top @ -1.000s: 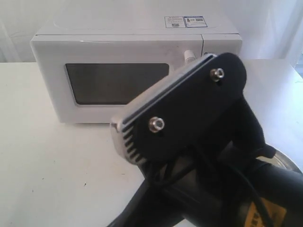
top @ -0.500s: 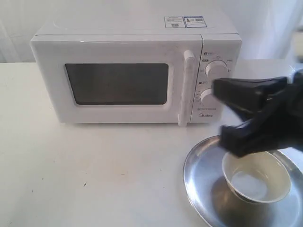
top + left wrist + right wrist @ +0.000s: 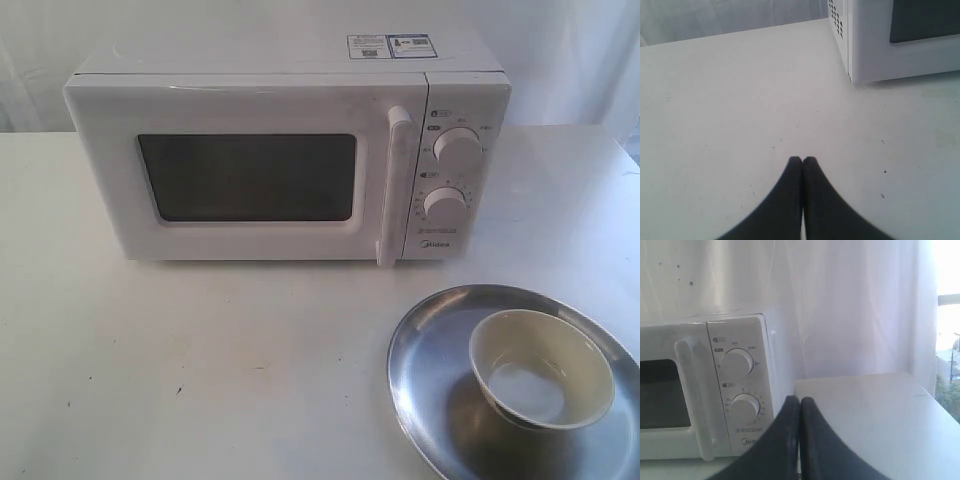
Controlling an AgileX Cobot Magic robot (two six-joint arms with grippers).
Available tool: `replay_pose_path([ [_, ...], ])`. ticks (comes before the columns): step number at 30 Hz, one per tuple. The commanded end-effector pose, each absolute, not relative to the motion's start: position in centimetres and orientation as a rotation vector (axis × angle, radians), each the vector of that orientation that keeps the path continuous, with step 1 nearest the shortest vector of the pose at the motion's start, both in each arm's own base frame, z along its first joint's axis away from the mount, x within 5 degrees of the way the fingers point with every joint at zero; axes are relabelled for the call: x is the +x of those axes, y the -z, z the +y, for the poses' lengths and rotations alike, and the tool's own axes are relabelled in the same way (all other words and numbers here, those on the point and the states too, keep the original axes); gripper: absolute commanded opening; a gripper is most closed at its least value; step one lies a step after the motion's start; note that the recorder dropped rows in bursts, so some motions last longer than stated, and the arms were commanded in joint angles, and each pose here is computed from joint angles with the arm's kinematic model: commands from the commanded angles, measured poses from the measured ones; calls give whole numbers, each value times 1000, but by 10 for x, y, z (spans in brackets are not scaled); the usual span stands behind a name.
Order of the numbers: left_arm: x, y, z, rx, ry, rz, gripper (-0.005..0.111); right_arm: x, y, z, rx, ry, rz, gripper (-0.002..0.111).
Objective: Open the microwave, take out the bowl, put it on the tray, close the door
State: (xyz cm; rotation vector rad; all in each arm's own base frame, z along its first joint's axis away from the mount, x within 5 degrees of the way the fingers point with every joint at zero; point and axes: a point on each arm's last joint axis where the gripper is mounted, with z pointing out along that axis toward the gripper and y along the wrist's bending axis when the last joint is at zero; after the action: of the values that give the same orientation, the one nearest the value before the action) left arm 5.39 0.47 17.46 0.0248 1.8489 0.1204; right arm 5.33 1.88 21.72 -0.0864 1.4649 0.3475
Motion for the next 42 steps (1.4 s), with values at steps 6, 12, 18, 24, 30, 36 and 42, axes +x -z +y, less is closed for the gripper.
replay_pose_path([
  [6, 54, -174, 5, 21, -113, 1850, 0, 53, -216, 19, -136, -293, 1459, 0],
  [12, 54, -174, 5, 21, -113, 1850, 0, 56, -209, 4, -35, -125, 1528, 0],
  [18, 54, -174, 5, 21, -113, 1850, 0, 56, -204, 7, -143, -72, 1584, 0],
  [24, 54, -174, 5, 21, -113, 1850, 0, 56, -206, 7, -102, -87, 1559, 0],
  [30, 54, -174, 5, 21, -113, 1850, 0, 56, -204, 5, -50, -79, 1580, 0],
  [36, 54, -174, 5, 21, -113, 1850, 0, 56, -203, 5, -54, -75, 1594, 0],
  [42, 54, -174, 5, 21, -113, 1850, 0, 56, -202, 5, -55, -75, 1603, 0],
])
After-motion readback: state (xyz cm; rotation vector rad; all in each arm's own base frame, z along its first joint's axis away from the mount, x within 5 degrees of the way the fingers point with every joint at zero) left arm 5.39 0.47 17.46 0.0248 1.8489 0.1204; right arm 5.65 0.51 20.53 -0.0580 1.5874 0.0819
